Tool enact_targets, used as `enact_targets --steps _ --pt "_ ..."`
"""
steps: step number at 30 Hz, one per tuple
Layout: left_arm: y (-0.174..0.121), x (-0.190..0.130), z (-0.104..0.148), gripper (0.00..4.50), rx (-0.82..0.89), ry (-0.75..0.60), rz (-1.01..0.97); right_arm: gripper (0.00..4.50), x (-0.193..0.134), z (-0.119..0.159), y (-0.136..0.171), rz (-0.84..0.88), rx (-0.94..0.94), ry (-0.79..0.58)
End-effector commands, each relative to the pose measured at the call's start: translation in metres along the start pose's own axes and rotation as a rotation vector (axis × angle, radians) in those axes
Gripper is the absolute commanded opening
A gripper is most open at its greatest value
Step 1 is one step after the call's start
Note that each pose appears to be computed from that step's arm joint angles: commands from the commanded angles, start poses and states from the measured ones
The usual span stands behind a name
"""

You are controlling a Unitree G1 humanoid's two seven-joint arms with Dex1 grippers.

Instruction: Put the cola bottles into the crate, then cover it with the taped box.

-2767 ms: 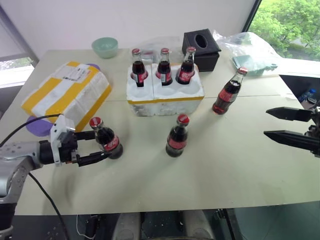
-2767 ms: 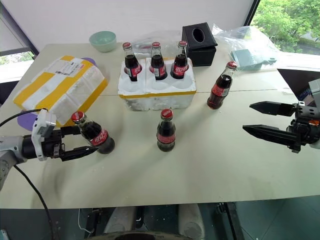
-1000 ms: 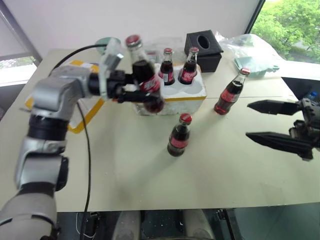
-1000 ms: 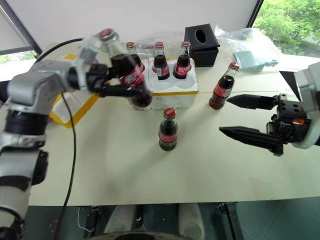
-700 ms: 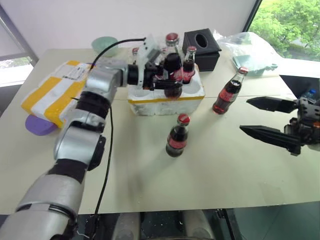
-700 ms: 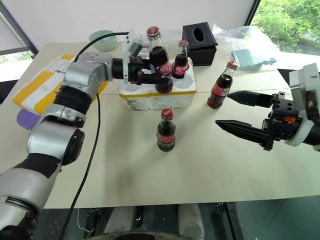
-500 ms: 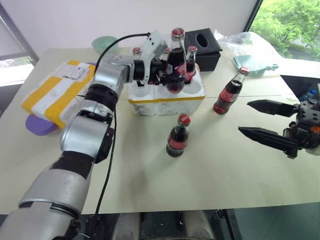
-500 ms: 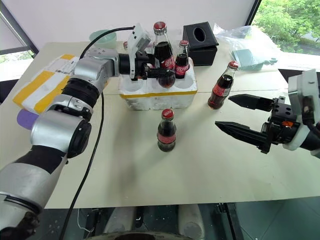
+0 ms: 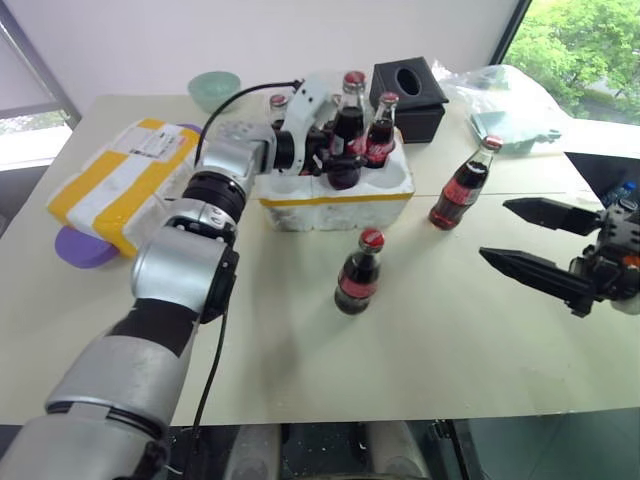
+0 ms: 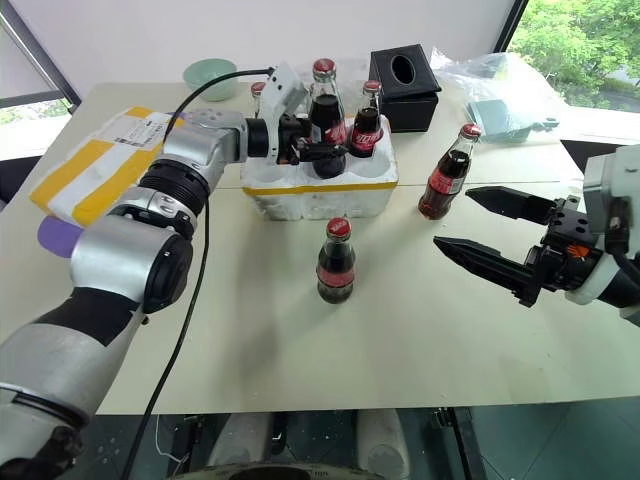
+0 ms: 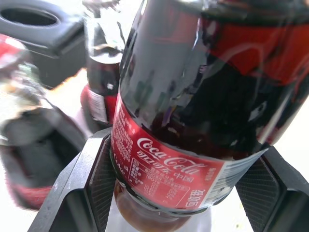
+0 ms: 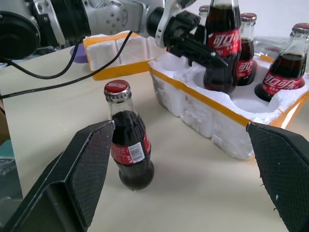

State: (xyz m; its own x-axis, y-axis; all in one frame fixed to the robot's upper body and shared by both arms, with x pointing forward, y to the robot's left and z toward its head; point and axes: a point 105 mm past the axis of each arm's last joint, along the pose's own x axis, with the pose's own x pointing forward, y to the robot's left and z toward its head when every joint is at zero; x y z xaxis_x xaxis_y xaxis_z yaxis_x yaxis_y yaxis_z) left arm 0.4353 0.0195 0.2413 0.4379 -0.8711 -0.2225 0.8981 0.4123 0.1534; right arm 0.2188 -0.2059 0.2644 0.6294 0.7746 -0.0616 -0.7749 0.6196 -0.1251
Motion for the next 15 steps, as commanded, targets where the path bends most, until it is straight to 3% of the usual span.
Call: enact_targets --steps 1,13,15 --pt "0.000 0.000 0.019 2.82 0.088 -0.033 0.007 4.50 0.000 0.008 0.001 -0.008 -0.034 -0.033" --pt "0.011 0.005 -0.010 2.82 0.097 0.119 0.133 4.50 0.004 0.007 -0.003 -0.039 -0.036 -0.047" --pt "0.010 0.007 -0.015 3.90 0.093 0.140 0.133 4.50 0.004 0.007 -0.003 -0.040 -0.036 -0.048"
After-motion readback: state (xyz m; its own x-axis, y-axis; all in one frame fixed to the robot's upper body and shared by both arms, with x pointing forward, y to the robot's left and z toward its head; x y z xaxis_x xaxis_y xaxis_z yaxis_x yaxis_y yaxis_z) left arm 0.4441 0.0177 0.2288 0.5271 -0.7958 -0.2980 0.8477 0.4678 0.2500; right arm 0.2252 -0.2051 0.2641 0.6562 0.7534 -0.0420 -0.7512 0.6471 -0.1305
